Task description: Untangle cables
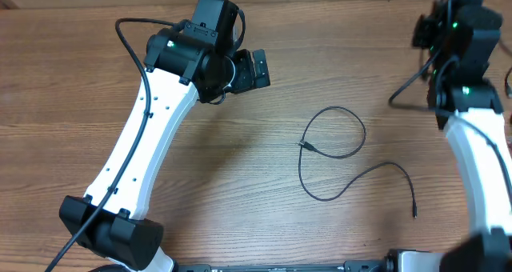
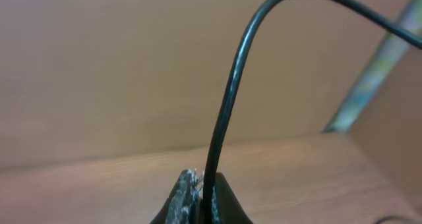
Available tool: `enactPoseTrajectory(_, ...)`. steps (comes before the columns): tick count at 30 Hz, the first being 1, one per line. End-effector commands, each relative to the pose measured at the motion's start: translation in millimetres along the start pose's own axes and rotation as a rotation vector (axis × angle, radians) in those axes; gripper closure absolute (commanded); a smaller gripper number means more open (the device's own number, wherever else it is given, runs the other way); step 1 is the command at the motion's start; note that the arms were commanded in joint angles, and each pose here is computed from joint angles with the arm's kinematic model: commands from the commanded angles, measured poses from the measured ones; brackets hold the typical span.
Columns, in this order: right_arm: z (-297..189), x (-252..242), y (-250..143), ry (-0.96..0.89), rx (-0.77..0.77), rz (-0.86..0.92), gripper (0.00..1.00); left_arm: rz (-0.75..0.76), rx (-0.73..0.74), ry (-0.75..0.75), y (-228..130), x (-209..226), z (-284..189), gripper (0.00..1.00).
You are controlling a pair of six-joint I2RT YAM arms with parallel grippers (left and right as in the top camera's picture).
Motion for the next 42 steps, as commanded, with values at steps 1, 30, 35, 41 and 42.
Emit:
enactPoseTrajectory(1,41.9,-45.7,-17.0,-0.141,-0.03,-0.034,0.96,0.012,-0.032,0.024,2.2,0.7,-6.6,0.0)
enactPoseTrajectory(30,88.1,29.6,-67.0,0.209,0.465,0.272,0.0,0.012,-0.032,0.024,2.2,0.7,-6.6,0.0)
enactPoseTrajectory(35,27.9,29.1,-35.0,0.214,0.52,0.317,0.0,0.012,-0.032,0.024,2.2,0.7,-6.6,0.0)
enactPoseTrajectory(41,-75.2,21.0,0.3,0.191,0.574,0.348,0.0,0.012,-0.032,0.024,2.2,0.7,-6.6,0.0)
enactPoseTrajectory(42,-88.2,19.8,2.9,0.184,0.583,0.369,0.0,0.012,-0.032,0.024,2.2,0.7,-6.6,0.0)
Point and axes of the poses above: each gripper's point midway between its finger pads, its own z axis out along the fingers, its own x axis along the line the jaws close on, y = z × x, the point moved 3 cm from there along -z, back along the fingers, and after that the axes turned 8 degrees about z, right-handed, at the moved point
